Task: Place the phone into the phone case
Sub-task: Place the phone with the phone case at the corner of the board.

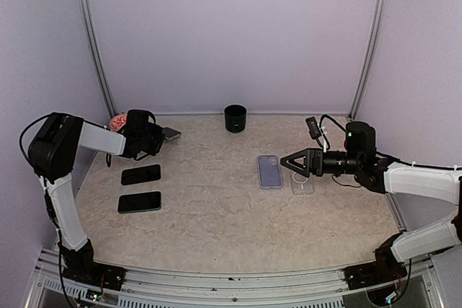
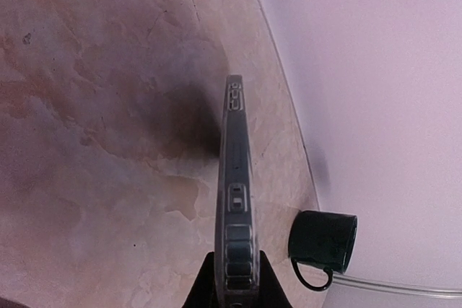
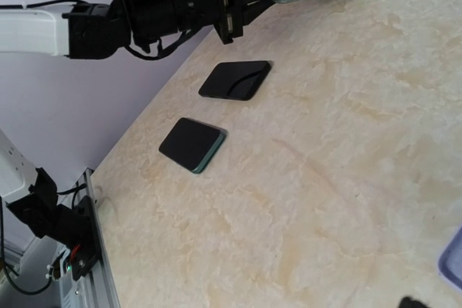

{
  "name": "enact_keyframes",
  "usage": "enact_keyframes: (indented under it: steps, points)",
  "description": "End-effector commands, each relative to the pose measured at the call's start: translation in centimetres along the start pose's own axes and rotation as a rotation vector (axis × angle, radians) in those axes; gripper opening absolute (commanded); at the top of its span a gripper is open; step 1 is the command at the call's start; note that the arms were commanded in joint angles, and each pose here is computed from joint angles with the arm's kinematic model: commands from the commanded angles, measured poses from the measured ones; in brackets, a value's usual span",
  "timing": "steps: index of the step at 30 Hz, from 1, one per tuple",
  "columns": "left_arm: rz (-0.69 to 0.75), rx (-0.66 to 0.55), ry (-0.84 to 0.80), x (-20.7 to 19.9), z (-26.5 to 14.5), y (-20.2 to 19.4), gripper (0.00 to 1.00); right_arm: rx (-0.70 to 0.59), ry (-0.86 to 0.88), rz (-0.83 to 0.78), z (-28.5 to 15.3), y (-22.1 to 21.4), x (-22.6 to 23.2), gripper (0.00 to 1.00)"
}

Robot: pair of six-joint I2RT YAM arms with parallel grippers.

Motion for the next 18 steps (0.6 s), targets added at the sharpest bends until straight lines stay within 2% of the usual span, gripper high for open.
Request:
enact_keyframes:
  steps: [1,6,10,18]
  points:
    - [-0.046,-0.103,-0.041,-1.6,0.5,2.0,0.02,-0.008,-0.003,0.005,-0.1,0.0,-0.3,1.0]
    - [-0.085,-0.125,-0.013,-1.1,1.1,2.0,0.02,-0.009,-0.007,0.007,0.0,0.0,-0.4,1.0]
    - [-0.101,-0.092,-0.007,-0.5,2.1,1.6,0.05,-0.009,-0.006,0.009,0.0,0.0,-0.4,1.0]
    - [-0.127,-0.029,-0.007,1.2,2.5,0.4,0.3,-0.009,-0.01,0.007,-0.1,-0.1,-0.4,1.0]
Point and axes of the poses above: each gripper's point midway between its finger pads, its own z axis out along the fingers, its own x axis along the line the jaws close on, y = z × x, the point moved 9 cm from there along -z, back along the fingers, and after that the axes turned 7 degrees about z, right-handed, at the moved point
